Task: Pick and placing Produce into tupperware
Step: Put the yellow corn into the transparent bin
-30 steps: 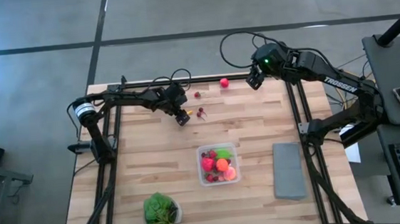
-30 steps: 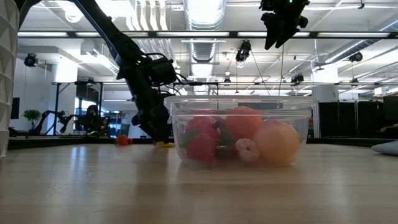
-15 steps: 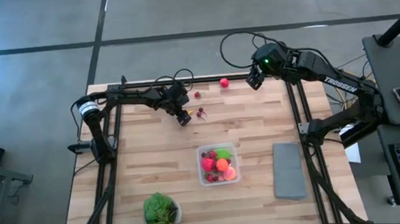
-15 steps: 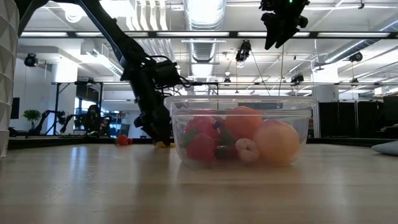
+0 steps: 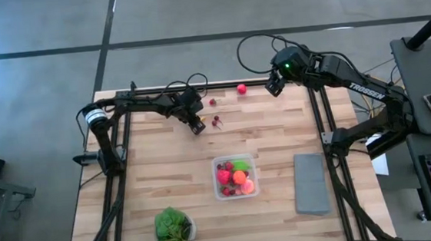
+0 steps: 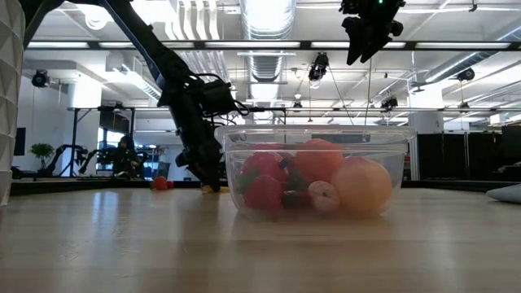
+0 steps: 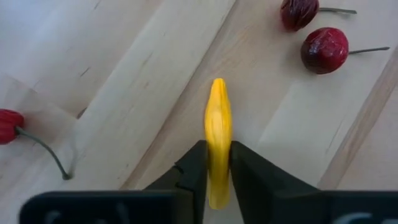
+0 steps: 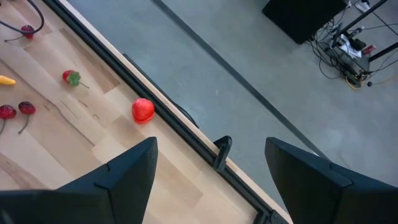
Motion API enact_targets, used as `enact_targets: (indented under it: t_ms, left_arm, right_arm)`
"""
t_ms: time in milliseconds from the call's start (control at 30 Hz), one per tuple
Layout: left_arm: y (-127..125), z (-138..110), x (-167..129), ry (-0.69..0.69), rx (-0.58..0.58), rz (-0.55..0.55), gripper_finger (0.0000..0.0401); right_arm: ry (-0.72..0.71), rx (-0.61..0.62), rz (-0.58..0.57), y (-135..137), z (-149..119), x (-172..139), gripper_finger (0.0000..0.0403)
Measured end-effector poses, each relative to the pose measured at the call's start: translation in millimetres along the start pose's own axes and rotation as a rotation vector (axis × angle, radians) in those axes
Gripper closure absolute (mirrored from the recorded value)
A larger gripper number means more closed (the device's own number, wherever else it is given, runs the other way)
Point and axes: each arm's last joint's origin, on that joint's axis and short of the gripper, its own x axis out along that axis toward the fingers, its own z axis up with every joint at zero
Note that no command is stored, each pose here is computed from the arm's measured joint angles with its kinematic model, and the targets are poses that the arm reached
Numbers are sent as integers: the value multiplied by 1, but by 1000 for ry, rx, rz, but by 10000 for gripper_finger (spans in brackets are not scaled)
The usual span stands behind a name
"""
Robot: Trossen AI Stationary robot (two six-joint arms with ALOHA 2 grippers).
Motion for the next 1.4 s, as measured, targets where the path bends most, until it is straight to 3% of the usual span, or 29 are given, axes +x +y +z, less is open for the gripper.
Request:
enact_targets:
  t_ms: [233, 533, 600, 667, 767, 967, 1133, 1400]
  left_arm:
    - [-4, 3, -11, -27, 5, -26, 383]
    - [-7, 12, -37, -133, 17, -29, 388]
    - [-10, 16, -42, -178, 27, -75, 388]
    - [-17, 19, -48, -208, 54, -200, 389]
    - [-40, 19, -58, -229, 119, -385, 389]
    - [-110, 11, -74, -254, 257, -485, 389]
    - [-156, -3, -81, -253, 234, -464, 389]
    - [-187, -18, -88, -191, 72, -557, 381]
  right_arm:
    - [0, 2, -1, 0, 0, 0, 113]
    - [10, 73, -25, -7, 0, 4, 113]
    - [12, 132, -29, -8, 0, 4, 113]
    - [18, 177, -29, -9, -1, 5, 113]
    - [55, 163, -18, -6, -5, 3, 113]
    - [224, 36, -17, -2, -24, -3, 113]
    - [300, -29, -17, -2, -36, -11, 113]
    - [247, -11, -3, -6, -52, -20, 113]
